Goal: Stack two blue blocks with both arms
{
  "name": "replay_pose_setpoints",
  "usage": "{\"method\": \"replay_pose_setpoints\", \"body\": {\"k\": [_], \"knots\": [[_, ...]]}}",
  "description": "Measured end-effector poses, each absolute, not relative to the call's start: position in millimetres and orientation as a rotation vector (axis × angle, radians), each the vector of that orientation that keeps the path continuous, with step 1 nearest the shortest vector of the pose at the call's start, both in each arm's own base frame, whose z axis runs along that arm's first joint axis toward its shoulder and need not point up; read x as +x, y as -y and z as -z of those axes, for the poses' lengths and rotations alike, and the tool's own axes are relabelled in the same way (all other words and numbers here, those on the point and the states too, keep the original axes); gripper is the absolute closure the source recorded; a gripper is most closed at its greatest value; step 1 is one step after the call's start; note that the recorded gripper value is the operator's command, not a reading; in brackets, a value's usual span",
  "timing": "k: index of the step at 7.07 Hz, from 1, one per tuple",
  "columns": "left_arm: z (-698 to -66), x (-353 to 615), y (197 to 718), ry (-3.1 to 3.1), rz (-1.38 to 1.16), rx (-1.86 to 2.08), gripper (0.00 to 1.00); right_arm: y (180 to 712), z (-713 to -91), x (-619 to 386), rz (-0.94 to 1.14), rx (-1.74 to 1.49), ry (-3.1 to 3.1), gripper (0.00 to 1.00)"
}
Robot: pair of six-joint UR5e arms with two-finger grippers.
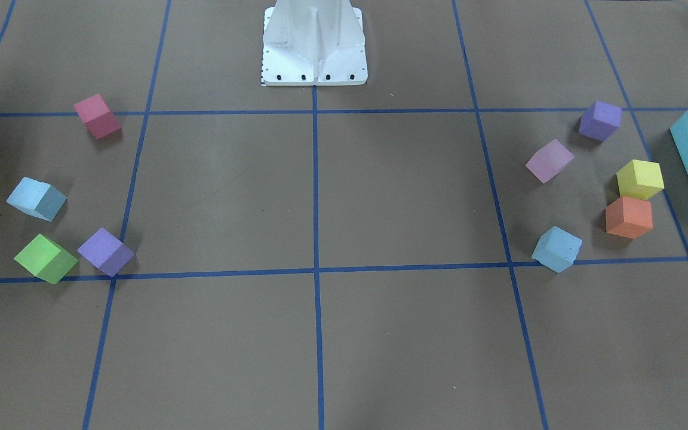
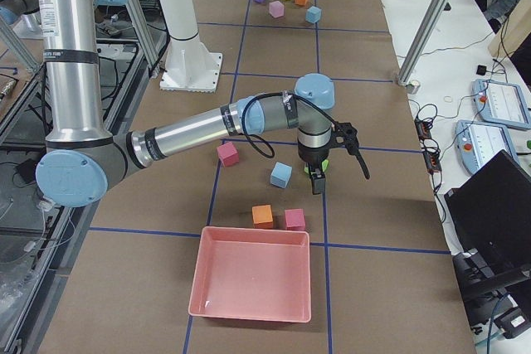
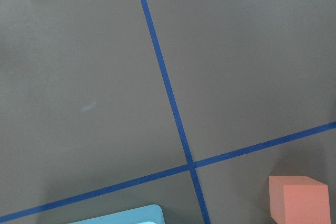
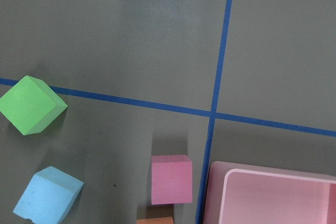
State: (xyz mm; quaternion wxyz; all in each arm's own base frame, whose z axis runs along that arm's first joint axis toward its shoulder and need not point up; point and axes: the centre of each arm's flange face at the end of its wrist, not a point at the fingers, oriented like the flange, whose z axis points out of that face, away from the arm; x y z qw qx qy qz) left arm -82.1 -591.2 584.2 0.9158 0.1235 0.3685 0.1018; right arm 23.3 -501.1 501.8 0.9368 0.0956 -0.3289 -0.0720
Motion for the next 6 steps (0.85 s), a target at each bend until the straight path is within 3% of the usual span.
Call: {"method": "replay_pose_setpoints", "body": {"k": [3, 6], "knots": [[-583.0, -81.4, 591.8, -0.758, -0.211, 0.256, 0.0, 497.2, -483.8, -31.3, 0.272, 0.227, 0.737, 0.0], [-583.0, -81.3, 591.8, -0.757, -0.211, 0.256, 0.0, 482.8, -489.9, -57.5, 0.261, 0.237, 0.771, 0.0]]}}
